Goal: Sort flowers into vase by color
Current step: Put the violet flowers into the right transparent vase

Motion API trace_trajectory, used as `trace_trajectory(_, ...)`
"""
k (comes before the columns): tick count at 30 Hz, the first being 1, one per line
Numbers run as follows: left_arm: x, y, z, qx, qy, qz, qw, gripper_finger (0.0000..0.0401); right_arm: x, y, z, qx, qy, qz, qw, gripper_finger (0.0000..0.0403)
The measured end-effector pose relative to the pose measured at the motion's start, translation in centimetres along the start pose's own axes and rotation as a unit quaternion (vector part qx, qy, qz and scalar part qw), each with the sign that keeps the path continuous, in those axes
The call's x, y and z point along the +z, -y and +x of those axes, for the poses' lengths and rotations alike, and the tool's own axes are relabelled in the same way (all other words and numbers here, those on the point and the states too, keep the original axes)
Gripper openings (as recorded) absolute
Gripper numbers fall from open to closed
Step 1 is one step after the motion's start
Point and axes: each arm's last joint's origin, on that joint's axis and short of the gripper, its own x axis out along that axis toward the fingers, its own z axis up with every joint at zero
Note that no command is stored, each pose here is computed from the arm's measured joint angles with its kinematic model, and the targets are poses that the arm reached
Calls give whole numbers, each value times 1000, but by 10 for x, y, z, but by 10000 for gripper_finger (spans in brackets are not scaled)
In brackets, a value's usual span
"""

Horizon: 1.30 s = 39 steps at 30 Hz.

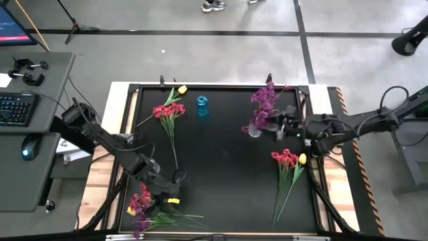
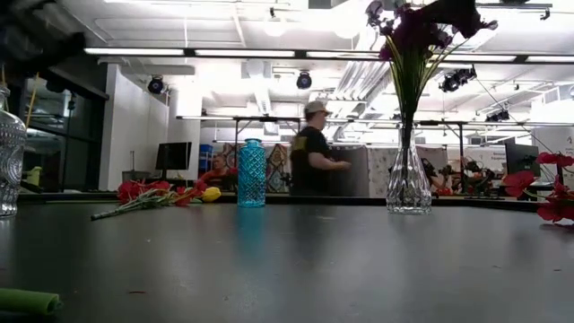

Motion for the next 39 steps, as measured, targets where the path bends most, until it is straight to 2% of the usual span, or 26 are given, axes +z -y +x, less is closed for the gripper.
trace_trajectory(5, -12, -2, 12, 9, -47, -124, 991, 154, -10, -11, 10, -2, -20, -20, 1000, 265)
trace_trajectory(9, -26, -1, 29, 30, -86, -162, 982, 154, -15, -17, 10, 12, -30, -29, 999, 265)
trace_trajectory(13, -29, 10, 55, 50, -97, -122, 987, 154, -18, -22, 6, 8, -23, -37, 999, 265)
trace_trajectory(17, -30, 19, 80, 86, -140, -75, 984, 154, -20, -26, 2, -2, -15, -55, 998, 265)
trace_trajectory(22, -32, 28, 92, 194, -200, -31, 960, 154, -23, -29, -2, -2, -13, -63, 998, 265)
trace_trajectory(26, -30, 34, 92, 257, -201, 9, 945, 154, -25, -32, -4, 6, -17, -68, 998, 265)
trace_trajectory(30, -25, 40, 91, 267, -183, 24, 946, 154, -26, -33, -7, 5, -14, -70, 997, 265)
trace_trajectory(39, -29, 43, 91, 262, -189, 8, 946, 154, -29, -36, -10, -2, -8, -79, 997, 265)
